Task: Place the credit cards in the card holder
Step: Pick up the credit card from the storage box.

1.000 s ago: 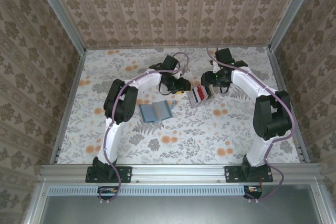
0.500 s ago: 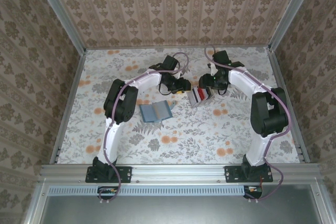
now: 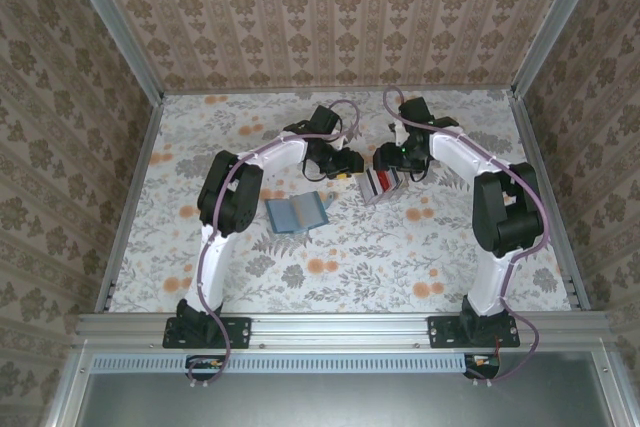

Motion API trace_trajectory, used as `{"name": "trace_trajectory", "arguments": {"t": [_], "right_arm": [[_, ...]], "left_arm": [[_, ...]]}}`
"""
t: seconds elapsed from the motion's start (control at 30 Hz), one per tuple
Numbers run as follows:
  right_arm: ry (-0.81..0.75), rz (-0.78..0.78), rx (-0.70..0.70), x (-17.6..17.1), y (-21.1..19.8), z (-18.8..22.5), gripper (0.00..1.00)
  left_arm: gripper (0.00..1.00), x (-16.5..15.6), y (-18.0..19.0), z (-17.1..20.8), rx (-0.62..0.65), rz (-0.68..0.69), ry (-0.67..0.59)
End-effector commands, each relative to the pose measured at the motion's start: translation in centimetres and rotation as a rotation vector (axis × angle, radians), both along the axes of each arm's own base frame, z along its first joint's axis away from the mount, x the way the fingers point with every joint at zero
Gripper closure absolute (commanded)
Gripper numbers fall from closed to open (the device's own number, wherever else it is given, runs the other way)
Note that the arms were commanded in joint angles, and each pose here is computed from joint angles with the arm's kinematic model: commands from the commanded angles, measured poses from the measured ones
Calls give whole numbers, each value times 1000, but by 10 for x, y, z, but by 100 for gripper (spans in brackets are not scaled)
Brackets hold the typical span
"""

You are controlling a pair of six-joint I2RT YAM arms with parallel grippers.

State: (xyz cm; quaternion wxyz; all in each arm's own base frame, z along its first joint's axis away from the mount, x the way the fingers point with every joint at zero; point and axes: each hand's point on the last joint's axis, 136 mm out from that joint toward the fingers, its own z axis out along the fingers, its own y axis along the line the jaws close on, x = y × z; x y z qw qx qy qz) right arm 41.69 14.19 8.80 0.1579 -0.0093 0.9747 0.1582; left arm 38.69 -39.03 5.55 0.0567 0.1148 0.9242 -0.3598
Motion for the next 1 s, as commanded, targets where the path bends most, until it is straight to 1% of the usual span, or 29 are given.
{"name": "trace_trajectory", "arguments": {"t": [0.0, 0.33, 0.53, 0.63, 0.77, 0.83, 0.9, 0.97], "right_arm": [[36, 27, 18, -6, 13, -4, 34], [-19, 23, 25, -8, 10, 26, 34], [-33, 22, 27, -8, 10, 32, 34], [-26, 24, 19, -9, 9, 29, 35], [-18, 24, 0, -9, 6, 25, 39], [-23, 21, -14, -9, 4, 26, 43], [-28, 23, -20, -9, 3, 27, 45], [-35, 19, -24, -8, 1, 30, 49]], "left_arm": [[53, -11, -1, -20, 18, -9, 49], [53, -11, -2, -23, 17, -6, 52], [53, -11, -3, -22, 16, -8, 50], [53, -11, -3, -21, 16, -7, 49], [53, -11, -3, -21, 14, -7, 48], [53, -11, -2, -22, 17, -7, 51], [53, -12, -2, -22, 18, -7, 51], [53, -11, -2, -22, 17, -6, 51]]}}
